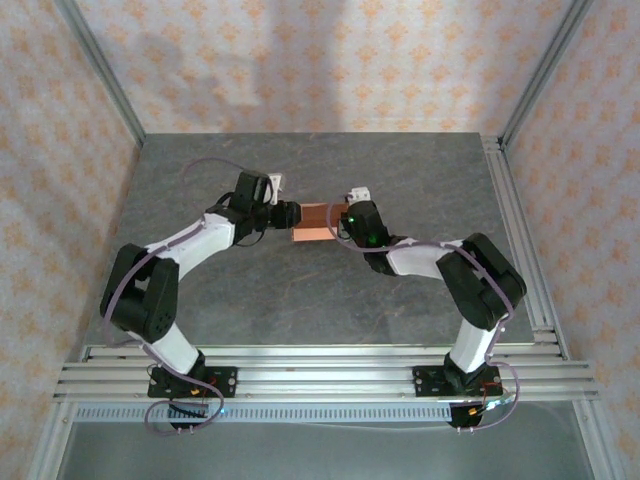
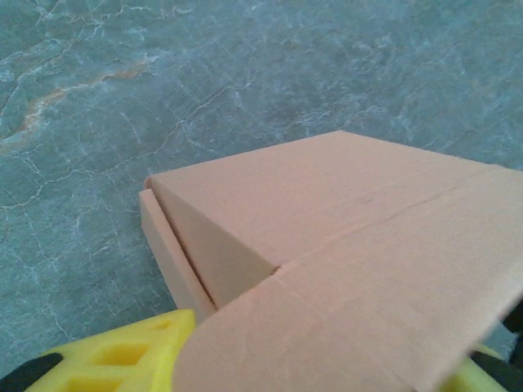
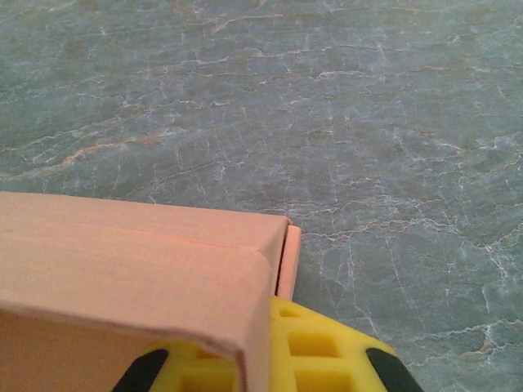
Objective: Fold the paper box
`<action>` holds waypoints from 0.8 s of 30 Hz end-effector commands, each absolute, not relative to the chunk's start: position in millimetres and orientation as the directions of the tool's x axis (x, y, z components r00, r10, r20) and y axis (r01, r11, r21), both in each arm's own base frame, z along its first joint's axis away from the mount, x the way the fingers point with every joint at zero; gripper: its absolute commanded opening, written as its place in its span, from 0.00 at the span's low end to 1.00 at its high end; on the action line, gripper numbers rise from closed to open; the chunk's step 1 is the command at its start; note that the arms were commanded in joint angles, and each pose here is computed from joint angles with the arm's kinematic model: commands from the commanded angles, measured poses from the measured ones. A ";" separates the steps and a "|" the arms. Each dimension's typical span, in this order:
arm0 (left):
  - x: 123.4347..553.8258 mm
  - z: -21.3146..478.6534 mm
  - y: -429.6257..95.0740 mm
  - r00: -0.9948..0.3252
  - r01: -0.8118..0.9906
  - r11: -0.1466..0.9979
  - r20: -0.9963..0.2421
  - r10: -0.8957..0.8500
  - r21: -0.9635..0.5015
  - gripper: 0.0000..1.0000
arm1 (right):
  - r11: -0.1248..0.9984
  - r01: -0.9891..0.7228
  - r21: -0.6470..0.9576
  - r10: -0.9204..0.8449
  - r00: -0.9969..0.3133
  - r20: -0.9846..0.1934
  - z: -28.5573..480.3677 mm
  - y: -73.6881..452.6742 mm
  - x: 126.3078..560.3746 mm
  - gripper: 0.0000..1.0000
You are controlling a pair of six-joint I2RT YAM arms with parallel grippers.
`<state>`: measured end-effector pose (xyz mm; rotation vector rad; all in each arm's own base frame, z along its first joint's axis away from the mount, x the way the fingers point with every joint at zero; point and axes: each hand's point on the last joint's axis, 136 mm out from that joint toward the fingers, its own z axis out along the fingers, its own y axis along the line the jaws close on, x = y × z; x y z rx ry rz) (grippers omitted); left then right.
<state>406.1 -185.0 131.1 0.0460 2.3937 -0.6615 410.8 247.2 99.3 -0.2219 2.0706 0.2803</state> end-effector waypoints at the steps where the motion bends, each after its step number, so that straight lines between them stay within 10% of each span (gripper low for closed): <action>1: 397.7 160.6 -187.2 -0.716 0.260 0.849 -0.681 -0.150 -0.460 0.50 | 0.961 -0.270 0.054 -0.095 -0.510 -0.855 74.1 241.4 401.6 0.00; 7: 408.4 190.9 -164.6 -0.650 0.164 0.891 -0.726 -0.224 -0.422 0.64 | 0.958 -0.286 0.037 -0.108 -0.474 -0.874 73.4 240.7 398.3 0.00; 24: 440.9 118.4 -196.0 -0.804 0.076 0.878 -0.550 -0.225 -0.472 0.63 | 0.948 -0.316 0.025 -0.119 -0.429 -0.895 84.2 244.7 396.1 0.13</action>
